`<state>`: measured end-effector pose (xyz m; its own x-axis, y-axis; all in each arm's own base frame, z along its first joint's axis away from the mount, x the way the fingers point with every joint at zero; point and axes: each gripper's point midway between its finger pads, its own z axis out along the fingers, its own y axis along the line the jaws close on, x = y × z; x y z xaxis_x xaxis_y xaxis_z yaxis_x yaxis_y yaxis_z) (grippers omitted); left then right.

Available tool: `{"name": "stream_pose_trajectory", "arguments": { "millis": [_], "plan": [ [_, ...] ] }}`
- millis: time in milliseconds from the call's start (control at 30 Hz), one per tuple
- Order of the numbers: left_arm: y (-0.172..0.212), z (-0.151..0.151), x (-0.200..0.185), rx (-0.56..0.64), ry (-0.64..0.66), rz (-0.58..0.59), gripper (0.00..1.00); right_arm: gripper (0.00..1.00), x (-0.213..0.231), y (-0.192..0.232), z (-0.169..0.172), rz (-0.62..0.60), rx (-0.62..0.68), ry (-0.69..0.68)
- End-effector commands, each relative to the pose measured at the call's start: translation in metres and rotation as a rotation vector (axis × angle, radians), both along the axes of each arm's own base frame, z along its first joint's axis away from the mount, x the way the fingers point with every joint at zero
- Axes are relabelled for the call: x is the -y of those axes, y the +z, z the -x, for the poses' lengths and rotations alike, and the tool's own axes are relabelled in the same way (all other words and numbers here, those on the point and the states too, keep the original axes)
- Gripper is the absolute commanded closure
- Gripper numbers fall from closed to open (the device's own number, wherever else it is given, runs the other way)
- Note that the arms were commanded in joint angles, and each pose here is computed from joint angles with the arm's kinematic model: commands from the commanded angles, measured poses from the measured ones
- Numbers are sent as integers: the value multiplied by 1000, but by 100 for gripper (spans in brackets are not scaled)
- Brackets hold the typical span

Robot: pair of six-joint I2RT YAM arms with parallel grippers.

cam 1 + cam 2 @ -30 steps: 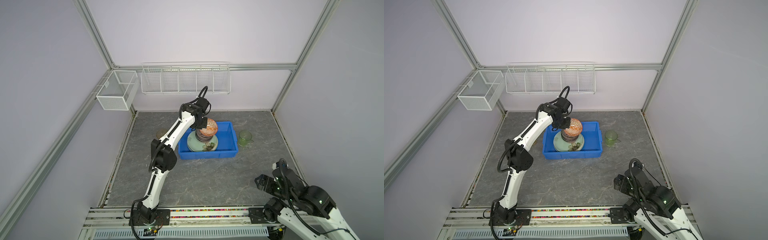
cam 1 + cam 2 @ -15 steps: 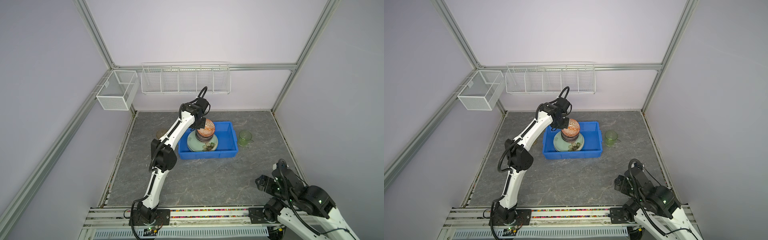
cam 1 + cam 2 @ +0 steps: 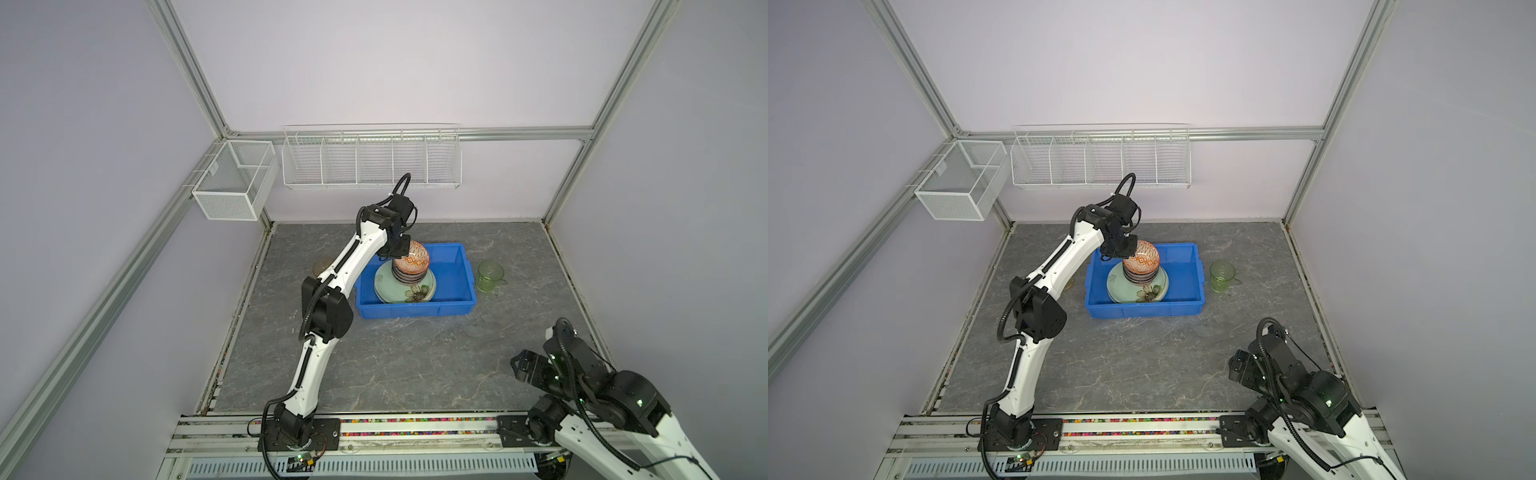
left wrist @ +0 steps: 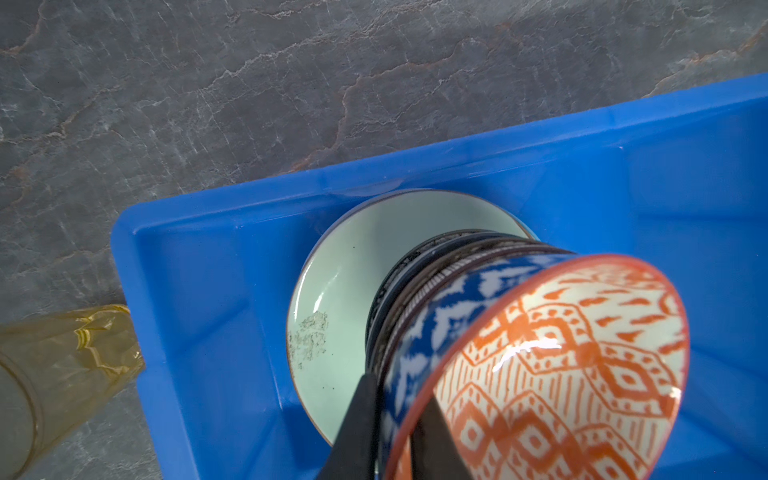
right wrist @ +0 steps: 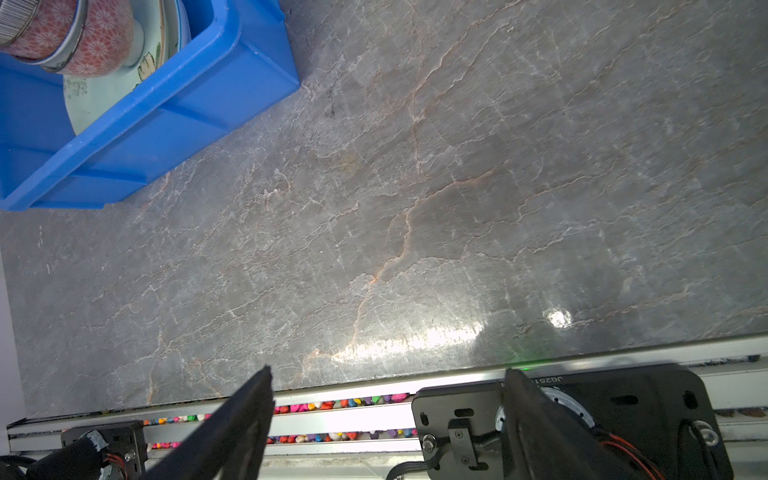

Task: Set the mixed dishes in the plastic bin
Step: 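Lower the orange-patterned bowl onto the bowl stack with the left gripper, then open the left gripper and withdraw while right moves toward the green glass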

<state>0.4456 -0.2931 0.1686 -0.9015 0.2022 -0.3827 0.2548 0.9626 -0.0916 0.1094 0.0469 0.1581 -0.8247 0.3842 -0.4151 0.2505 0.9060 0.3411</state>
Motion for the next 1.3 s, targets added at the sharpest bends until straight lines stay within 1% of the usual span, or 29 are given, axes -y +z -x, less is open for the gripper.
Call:
{"name": "stream_pose_trajectory", "arguments": {
  "millis": [0, 233, 333, 500, 800, 867, 1067, 1267],
  "plan": [
    [-4, 2, 10, -41, -5, 57, 77, 12, 7, -4, 4, 14, -12, -29],
    [5, 2, 9, -31, -4, 74, 60, 12, 7, -4, 3, 14, -8, -28],
    [14, 4, 9, -21, -2, 87, 50, 12, 7, -5, 4, 15, -9, -28],
    [33, 5, 8, 12, -2, 112, 28, 12, 7, -4, 3, 15, -6, -26],
    [57, 11, 4, 45, 0, 142, 3, 12, 2, -5, 0, 15, -9, -9],
    [59, 12, 3, 47, 3, 148, 0, 12, 1, -4, -2, 17, -8, -4],
    [65, 19, -5, 56, 12, 153, 1, 12, -6, -4, -10, 30, -9, 22],
    [75, 28, -29, 98, 47, 144, 1, 12, -20, -2, -25, 43, -5, 71]
  ]
}}
